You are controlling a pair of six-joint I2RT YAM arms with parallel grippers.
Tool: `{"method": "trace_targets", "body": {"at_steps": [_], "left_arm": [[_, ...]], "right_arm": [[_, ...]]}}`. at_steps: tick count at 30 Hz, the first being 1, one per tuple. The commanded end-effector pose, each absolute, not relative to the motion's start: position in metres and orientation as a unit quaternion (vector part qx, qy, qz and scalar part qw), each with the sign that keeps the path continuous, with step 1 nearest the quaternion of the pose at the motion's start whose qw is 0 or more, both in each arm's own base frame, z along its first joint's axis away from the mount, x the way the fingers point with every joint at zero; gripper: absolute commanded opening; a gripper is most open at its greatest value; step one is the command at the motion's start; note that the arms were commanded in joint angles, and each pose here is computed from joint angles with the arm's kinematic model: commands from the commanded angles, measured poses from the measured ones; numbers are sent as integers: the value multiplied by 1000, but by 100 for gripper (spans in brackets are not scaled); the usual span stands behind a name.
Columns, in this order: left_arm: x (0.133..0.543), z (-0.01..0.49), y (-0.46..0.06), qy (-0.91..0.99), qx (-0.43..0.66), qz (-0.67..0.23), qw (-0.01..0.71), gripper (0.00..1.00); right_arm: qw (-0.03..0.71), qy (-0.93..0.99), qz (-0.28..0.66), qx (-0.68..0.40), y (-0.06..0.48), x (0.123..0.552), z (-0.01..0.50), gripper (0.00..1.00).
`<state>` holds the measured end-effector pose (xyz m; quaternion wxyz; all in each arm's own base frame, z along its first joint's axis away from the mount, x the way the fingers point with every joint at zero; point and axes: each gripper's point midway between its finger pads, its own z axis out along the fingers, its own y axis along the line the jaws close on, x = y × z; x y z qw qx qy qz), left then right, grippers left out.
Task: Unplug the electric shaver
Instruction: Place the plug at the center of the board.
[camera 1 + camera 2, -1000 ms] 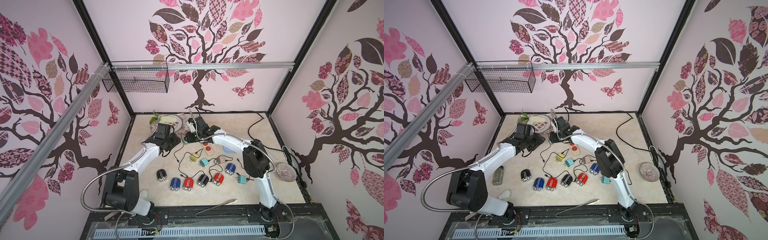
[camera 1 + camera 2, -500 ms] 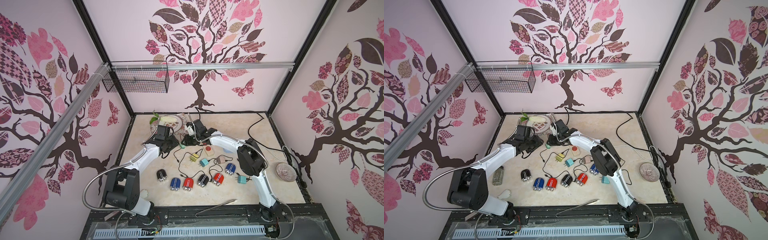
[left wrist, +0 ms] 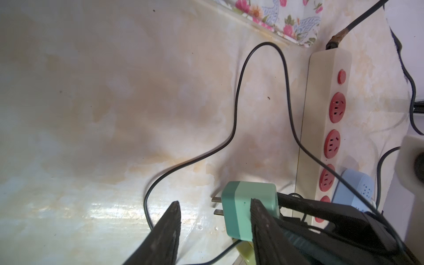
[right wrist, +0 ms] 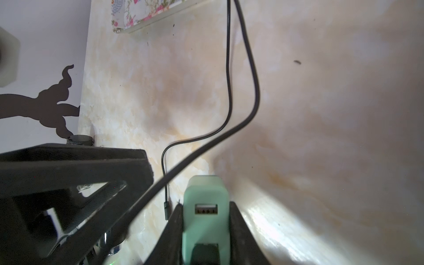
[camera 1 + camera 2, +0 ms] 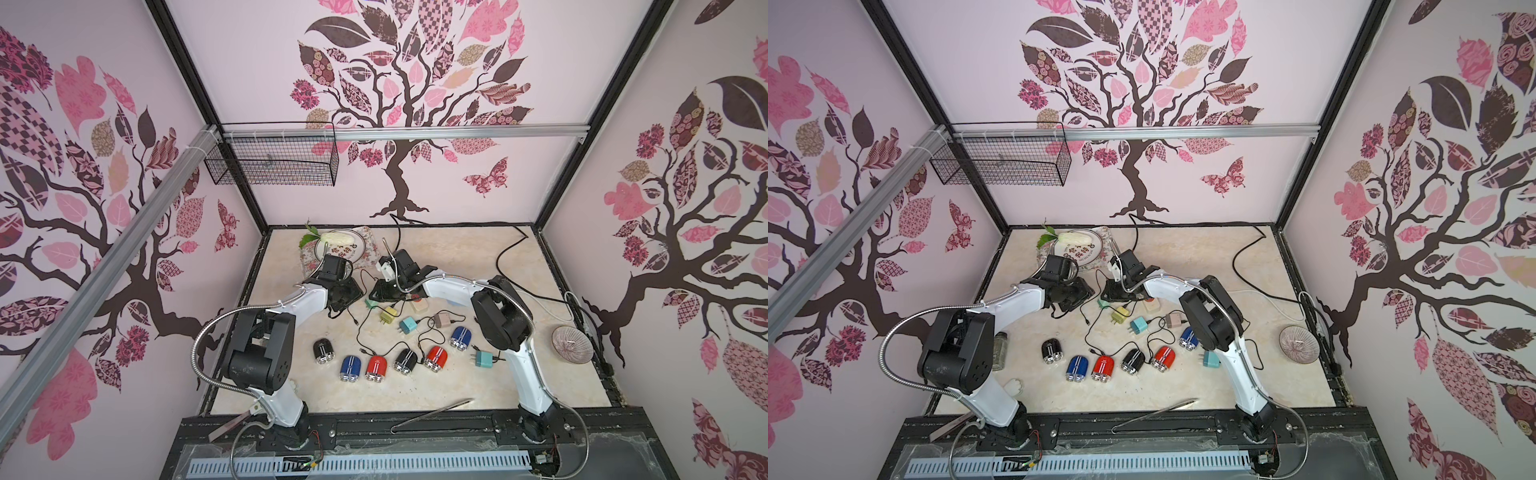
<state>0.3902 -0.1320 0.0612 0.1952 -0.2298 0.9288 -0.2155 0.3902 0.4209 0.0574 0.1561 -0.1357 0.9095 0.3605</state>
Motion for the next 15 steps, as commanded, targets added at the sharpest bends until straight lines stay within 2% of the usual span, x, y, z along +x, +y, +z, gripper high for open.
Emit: {"method": "trace_targets", "body": {"at_steps": [1,6,15], "left_arm": [[390,49,-136,929,-231,-220,188,51],[390,32,-136,932,-236,-213,175,51],[373,18,-122,943,-234,-173,161,50]], "right_arm": [[147,907,371,-133,420,386,61,20],[120,904,390,-127,428,383,55,22],[118,914,370,-115,418,392,46,27]]}}
